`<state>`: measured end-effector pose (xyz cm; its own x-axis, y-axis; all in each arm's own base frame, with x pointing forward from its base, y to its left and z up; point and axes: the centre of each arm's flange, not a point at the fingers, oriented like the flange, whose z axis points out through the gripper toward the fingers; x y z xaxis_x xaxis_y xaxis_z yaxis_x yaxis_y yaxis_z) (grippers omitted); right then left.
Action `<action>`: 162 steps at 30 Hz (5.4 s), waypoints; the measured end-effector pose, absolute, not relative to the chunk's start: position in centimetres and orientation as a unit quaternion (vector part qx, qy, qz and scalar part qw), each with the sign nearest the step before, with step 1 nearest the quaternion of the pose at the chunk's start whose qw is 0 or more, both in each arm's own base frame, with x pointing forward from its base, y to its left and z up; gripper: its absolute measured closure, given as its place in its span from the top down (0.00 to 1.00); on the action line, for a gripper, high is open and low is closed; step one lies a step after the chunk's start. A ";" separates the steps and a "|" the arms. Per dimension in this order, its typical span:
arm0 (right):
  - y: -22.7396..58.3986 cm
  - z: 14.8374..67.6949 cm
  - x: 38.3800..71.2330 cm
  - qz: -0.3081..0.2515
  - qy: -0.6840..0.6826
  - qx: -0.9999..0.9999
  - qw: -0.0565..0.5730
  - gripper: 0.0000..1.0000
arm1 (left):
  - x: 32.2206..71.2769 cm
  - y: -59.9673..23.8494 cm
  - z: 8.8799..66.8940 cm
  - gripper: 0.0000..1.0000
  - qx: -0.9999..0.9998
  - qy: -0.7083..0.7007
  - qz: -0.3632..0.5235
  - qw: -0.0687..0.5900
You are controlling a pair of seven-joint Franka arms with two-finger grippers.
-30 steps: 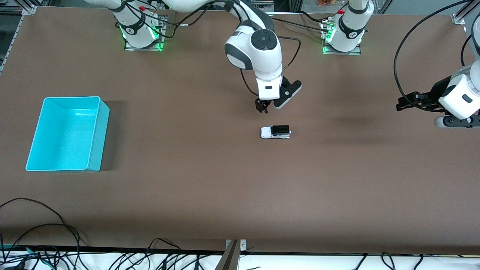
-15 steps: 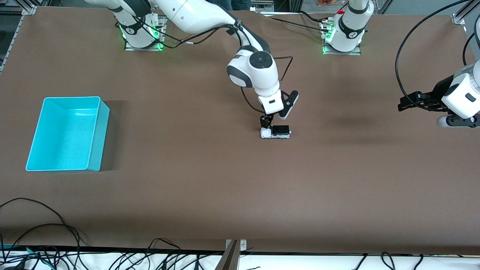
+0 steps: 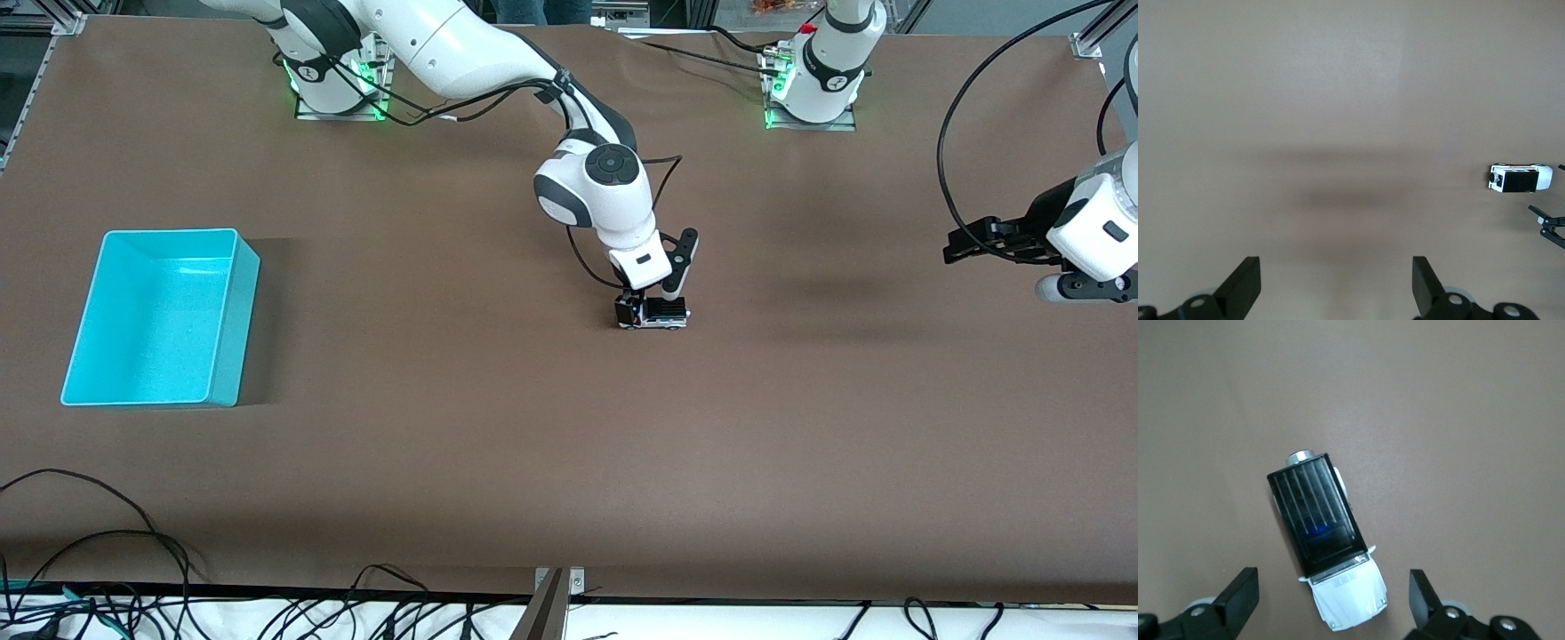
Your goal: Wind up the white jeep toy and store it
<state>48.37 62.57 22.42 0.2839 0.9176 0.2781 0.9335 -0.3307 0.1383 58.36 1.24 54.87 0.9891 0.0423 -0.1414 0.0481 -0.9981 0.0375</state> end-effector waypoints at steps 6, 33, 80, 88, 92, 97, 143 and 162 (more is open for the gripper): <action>62.6 22.4 48.4 -0.156 -0.606 -0.780 0.020 1.00 | 58.4 1.3 54.9 1.00 0.997 0.023 -0.070 0.020; 63.3 19.7 49.3 -0.181 -0.649 -0.739 0.018 1.00 | 58.2 2.8 54.8 1.00 0.996 0.038 -0.077 0.021; 54.0 36.5 58.3 -0.117 -0.563 -0.815 0.077 0.60 | 58.0 2.6 55.5 1.00 0.996 0.035 -0.081 0.021; 47.9 42.3 59.8 -0.076 -0.554 -0.827 0.064 0.60 | 58.3 2.9 57.3 1.00 0.997 0.037 -0.064 0.021; 44.0 44.4 60.4 -0.051 -0.562 -0.823 0.064 0.60 | 58.3 2.9 57.3 1.00 0.997 0.038 -0.065 0.021; 37.5 47.0 61.8 -0.024 -0.572 -0.817 0.074 0.60 | 58.2 2.7 57.3 1.00 0.997 0.036 -0.068 0.021; -15.6 36.5 54.1 -0.042 -0.687 -0.721 0.080 0.60 | 58.3 3.5 56.9 1.00 0.996 0.040 -0.077 0.008; -21.8 28.0 52.7 -0.039 -0.681 -0.724 0.103 0.60 | 59.0 3.7 56.4 1.00 0.997 0.039 -0.066 -0.002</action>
